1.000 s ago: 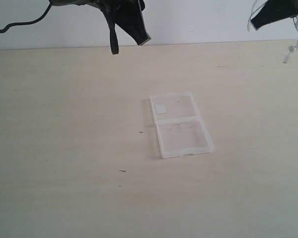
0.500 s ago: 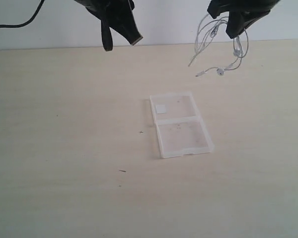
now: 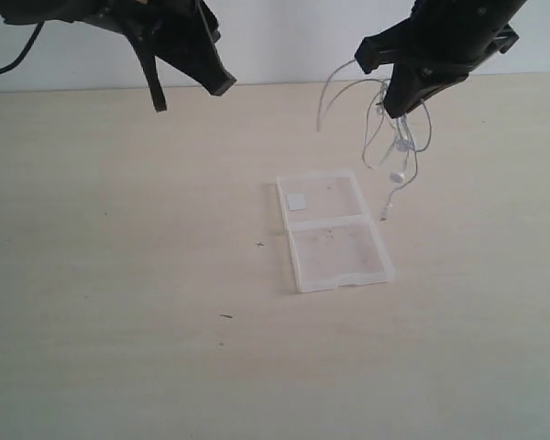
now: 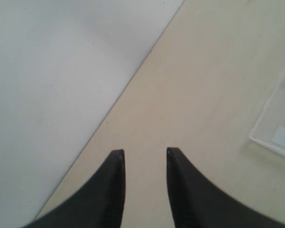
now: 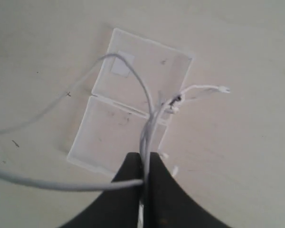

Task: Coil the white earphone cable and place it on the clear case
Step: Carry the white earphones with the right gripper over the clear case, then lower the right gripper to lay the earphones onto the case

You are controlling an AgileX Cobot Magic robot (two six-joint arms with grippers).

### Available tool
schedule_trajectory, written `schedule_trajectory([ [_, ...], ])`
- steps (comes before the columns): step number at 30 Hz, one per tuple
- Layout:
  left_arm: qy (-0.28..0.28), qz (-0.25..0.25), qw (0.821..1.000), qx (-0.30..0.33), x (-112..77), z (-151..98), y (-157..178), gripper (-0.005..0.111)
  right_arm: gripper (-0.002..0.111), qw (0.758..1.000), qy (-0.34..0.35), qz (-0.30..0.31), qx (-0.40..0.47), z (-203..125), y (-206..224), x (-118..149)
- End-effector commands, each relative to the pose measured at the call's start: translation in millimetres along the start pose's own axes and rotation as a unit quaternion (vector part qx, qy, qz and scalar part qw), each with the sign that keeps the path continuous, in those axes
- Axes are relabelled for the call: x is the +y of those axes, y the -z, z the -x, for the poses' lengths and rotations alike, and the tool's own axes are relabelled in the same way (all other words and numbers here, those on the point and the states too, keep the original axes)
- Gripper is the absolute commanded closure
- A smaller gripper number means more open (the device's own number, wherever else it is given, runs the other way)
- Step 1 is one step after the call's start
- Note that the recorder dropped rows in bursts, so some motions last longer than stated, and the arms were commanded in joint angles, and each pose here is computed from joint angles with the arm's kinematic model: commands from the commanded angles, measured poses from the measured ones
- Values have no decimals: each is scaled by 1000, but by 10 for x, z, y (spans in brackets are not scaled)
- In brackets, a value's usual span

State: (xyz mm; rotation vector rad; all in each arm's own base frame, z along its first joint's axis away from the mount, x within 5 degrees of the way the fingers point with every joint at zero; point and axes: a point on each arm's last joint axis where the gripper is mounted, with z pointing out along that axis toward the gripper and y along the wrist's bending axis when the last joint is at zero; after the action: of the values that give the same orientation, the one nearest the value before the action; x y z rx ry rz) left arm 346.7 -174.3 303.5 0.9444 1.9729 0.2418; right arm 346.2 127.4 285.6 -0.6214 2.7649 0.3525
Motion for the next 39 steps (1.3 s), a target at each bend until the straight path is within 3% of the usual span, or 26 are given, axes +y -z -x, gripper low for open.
schedule_trajectory([
  [1, 33, -2, 999, -32, 33, 24, 158, 76, 108, 1000, 1, 7, -18, -42, -114, 161],
  [10, 49, -4, 998, -45, 55, 21, 294, 76, 108, 999, -4, 17, -51, 11, -62, 316],
  [16, 54, -6, 998, -45, 51, 21, 294, 76, 108, 999, -18, 15, -26, -34, -480, 232],
  [23, 57, -7, 997, -45, 49, 21, 294, 76, 108, 999, -10, 29, -39, 52, -189, 312],
  [30, 58, -8, 997, -47, 48, 25, 295, 76, 108, 998, -6, 50, -24, 64, -367, 386],
  [39, 118, -39, 987, -98, -114, -109, 217, 76, 108, 999, -4, 21, -39, -67, -647, 335],
])
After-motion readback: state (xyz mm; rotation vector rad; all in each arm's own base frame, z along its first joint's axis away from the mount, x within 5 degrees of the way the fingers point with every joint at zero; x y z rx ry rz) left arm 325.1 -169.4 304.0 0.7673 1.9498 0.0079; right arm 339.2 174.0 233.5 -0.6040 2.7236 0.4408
